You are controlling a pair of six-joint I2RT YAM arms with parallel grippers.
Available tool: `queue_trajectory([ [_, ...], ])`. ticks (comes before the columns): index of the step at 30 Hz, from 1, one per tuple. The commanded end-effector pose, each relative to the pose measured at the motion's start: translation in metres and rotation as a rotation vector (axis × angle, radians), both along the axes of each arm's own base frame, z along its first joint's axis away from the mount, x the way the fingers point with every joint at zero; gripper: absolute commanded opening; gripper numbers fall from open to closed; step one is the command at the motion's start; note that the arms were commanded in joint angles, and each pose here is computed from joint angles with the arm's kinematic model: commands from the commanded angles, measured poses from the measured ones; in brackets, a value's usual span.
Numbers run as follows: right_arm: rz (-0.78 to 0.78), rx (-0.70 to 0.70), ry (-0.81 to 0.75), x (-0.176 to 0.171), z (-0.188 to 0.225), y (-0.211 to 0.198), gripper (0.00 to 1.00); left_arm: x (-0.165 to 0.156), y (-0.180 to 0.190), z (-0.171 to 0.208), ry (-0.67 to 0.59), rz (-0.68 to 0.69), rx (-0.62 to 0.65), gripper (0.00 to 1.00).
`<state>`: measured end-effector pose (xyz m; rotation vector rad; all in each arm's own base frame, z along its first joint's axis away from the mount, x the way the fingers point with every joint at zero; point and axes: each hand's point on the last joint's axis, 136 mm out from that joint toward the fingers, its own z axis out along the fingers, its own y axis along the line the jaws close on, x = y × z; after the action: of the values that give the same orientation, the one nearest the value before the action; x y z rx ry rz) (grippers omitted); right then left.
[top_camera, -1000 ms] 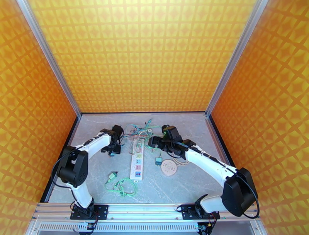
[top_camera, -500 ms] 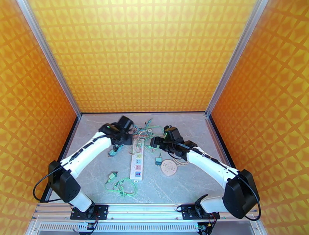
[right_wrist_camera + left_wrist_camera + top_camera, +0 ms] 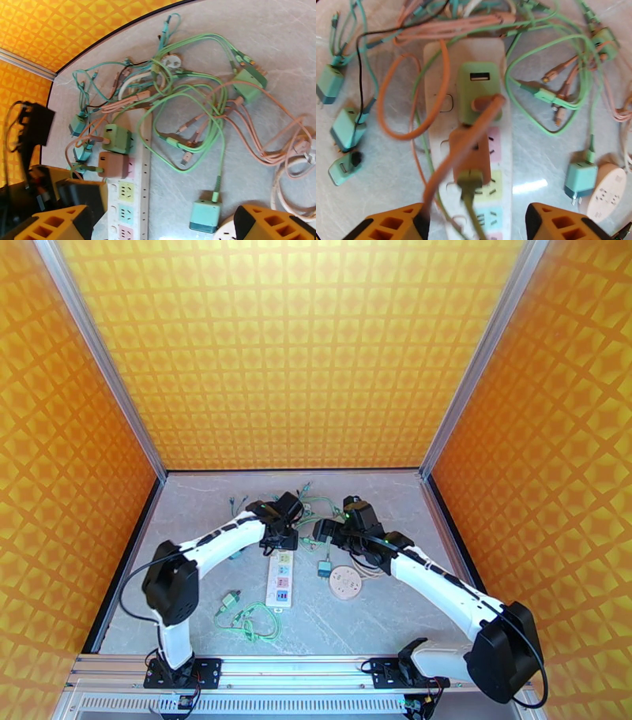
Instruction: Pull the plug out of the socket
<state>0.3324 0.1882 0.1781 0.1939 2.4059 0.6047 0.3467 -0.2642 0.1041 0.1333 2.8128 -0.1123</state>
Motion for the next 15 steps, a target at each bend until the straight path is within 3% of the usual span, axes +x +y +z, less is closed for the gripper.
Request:
queue_trajectory([
  [1,-0.022,-0.024,-0.004,-0.005,0.0,-0.01,0.99,0.011,-0.002,-0.002,-0.004,0.034,-0.033,0.62],
  [9,-0.01,-0.003,0.003,-0.004,-0.003,-0.005,0.98,0.022,-0.001,-0.015,-0.008,0.022,-0.024,0.52],
  [15,0.038,0.06,0.004,-0.001,-0.003,0.011,0.9,0.023,-0.001,-0.027,-0.001,0.012,-0.016,0.46],
])
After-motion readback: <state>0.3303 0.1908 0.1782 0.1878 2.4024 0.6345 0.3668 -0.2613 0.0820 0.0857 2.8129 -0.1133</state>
